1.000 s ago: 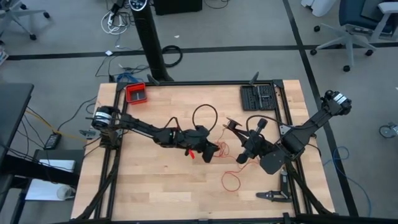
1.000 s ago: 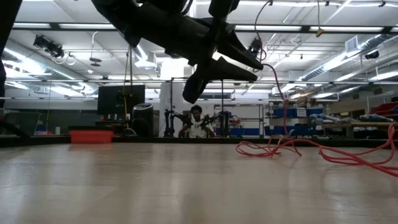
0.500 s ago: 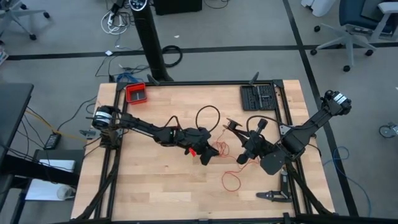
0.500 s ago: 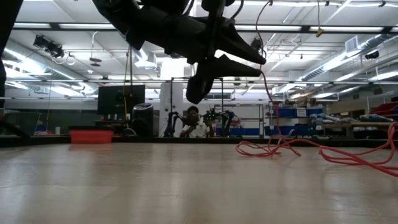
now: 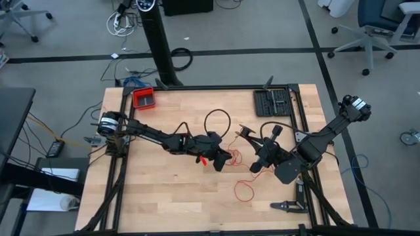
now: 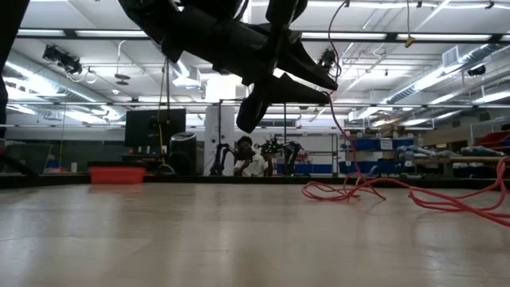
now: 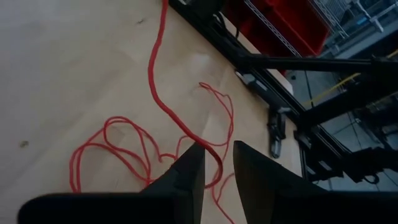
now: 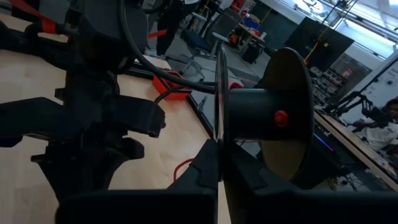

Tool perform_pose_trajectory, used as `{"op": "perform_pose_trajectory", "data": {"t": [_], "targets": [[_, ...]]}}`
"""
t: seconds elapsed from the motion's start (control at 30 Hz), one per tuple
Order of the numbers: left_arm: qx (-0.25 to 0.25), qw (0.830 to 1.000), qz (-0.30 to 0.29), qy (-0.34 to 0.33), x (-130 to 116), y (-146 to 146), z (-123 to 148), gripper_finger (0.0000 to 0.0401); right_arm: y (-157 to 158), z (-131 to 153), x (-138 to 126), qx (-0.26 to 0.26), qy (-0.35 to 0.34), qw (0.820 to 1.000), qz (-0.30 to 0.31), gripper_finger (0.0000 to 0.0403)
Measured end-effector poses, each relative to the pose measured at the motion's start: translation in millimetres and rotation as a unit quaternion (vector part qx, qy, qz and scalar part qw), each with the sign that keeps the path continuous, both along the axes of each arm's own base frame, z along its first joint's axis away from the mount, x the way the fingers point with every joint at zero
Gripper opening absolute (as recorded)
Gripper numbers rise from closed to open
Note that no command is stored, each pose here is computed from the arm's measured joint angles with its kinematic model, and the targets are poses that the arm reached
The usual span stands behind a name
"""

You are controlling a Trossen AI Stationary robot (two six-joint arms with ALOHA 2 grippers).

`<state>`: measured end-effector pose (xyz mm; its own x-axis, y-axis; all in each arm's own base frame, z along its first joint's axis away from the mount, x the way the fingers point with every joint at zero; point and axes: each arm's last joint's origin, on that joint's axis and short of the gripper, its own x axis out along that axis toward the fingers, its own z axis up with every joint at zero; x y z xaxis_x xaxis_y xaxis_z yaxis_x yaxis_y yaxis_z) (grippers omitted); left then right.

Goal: Coil cords
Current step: Coil the red wire onto the spool

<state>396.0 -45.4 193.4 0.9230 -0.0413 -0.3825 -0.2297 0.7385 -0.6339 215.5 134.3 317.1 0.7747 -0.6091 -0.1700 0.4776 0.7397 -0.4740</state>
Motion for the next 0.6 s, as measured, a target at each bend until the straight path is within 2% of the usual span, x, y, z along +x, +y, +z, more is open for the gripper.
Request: {"op": "perform_pose_trajectory", "data": {"t": [0.13,0.3,0.4,0.6], "targets": [[0.012,1.0,-0.009,0.001,-0.1,-0.2,-0.3,0.007,0.0,-0.1,0.0,-0.001,0.001,1.0,0.0,0.0005],[0.031,0.999,-0.023,0.002,-0.3,-0.6,-0.7,0.001,0.0,-0.1,-0.1,-0.001,0.001,1.0,0.0,0.0005],[0.038,0.999,-0.028,0.003,-0.4,-0.8,-0.9,0.0006,0.0,-0.1,-0.1,-0.001,0.001,1.0,0.0,0.0005],[0.048,0.994,-0.084,0.044,-4.4,-0.3,-8.1,0.0002,3.7,-0.4,-2.1,-0.001,0.006,1.0,0.015,0.0005]]}}
